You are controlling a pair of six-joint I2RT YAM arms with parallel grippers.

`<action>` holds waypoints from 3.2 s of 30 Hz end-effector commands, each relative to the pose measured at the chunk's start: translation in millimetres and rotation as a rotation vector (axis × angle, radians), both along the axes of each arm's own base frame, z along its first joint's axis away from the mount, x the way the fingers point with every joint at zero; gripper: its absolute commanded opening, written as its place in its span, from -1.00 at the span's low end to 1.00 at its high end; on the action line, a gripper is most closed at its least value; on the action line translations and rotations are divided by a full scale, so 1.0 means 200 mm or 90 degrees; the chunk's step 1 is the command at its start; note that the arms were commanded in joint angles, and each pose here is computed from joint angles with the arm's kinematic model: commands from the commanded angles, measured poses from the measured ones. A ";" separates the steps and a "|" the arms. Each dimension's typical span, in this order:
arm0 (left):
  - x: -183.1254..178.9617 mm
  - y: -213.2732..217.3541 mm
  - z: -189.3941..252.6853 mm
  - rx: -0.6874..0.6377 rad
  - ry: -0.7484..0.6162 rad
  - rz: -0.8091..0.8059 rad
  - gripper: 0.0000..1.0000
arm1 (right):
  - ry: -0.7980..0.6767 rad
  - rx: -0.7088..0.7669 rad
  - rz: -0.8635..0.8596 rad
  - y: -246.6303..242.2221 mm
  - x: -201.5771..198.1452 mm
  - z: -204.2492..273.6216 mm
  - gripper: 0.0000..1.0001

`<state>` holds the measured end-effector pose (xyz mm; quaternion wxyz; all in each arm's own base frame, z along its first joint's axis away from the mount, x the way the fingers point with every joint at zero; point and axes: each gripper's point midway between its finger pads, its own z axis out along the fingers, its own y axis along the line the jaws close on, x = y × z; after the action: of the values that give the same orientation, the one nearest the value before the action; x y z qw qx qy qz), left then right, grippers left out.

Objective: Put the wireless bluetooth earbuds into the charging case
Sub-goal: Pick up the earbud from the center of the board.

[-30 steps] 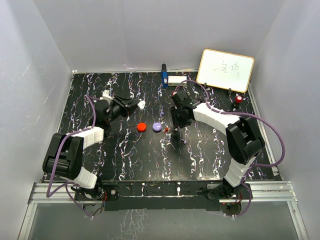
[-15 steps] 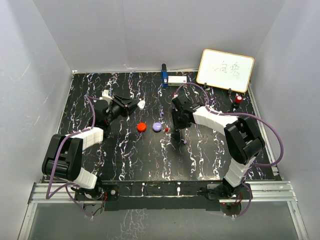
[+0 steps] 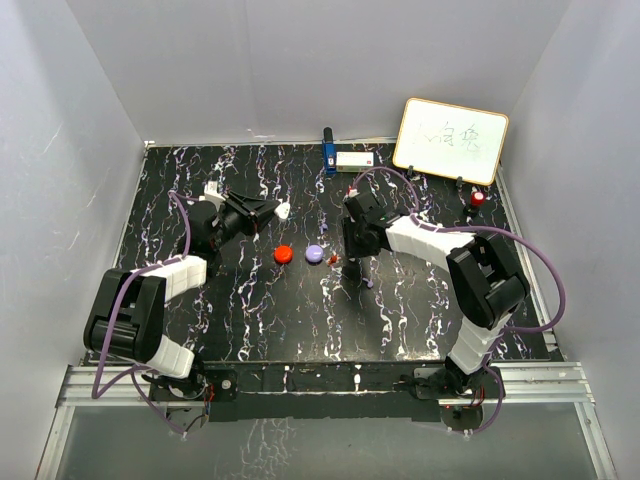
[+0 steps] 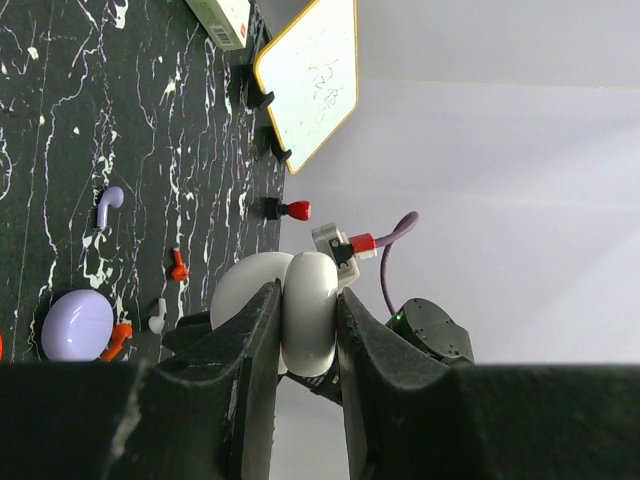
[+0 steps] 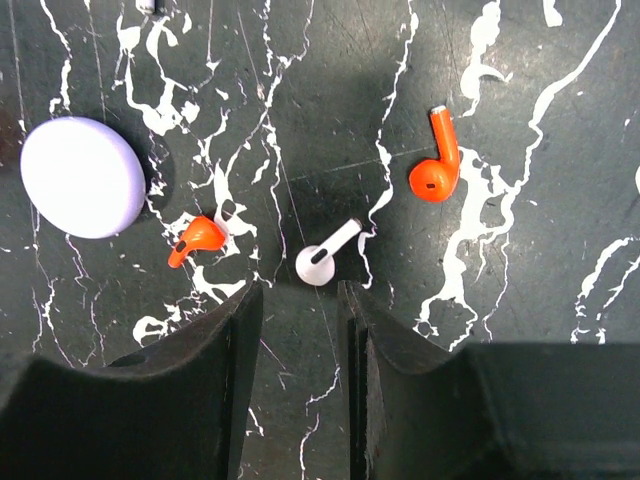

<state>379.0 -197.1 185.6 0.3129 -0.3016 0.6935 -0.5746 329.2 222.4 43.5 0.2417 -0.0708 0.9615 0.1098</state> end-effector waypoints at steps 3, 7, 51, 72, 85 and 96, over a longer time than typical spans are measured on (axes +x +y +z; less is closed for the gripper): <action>-0.03 0.00 0.11 -0.007 -0.043 -0.008 -1.00 | -0.037 0.020 -0.018 0.04 0.07 0.01 -0.33; -0.03 0.00 0.11 -0.007 -0.042 -0.007 -1.00 | -0.032 0.019 -0.022 0.04 0.07 -0.01 -0.34; -0.04 0.01 0.10 -0.006 -0.038 -0.009 -1.00 | -0.008 0.001 -0.085 -0.02 0.05 -0.16 -0.51; -0.03 0.01 0.12 -0.005 -0.045 -0.009 -1.00 | -0.047 0.090 -0.047 0.09 0.10 0.20 -0.78; 0.00 0.01 0.14 -0.007 -0.062 -0.002 -1.00 | -0.003 0.354 -0.033 0.20 0.23 0.64 -0.83; 0.03 0.02 0.16 -0.010 -0.071 0.007 -1.00 | 0.104 0.548 -0.060 0.25 0.26 0.74 -0.99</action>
<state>378.1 -197.1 191.7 0.3214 -0.2913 0.6890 -0.5806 377.4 254.4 155.0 0.1920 0.0829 0.8889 0.4076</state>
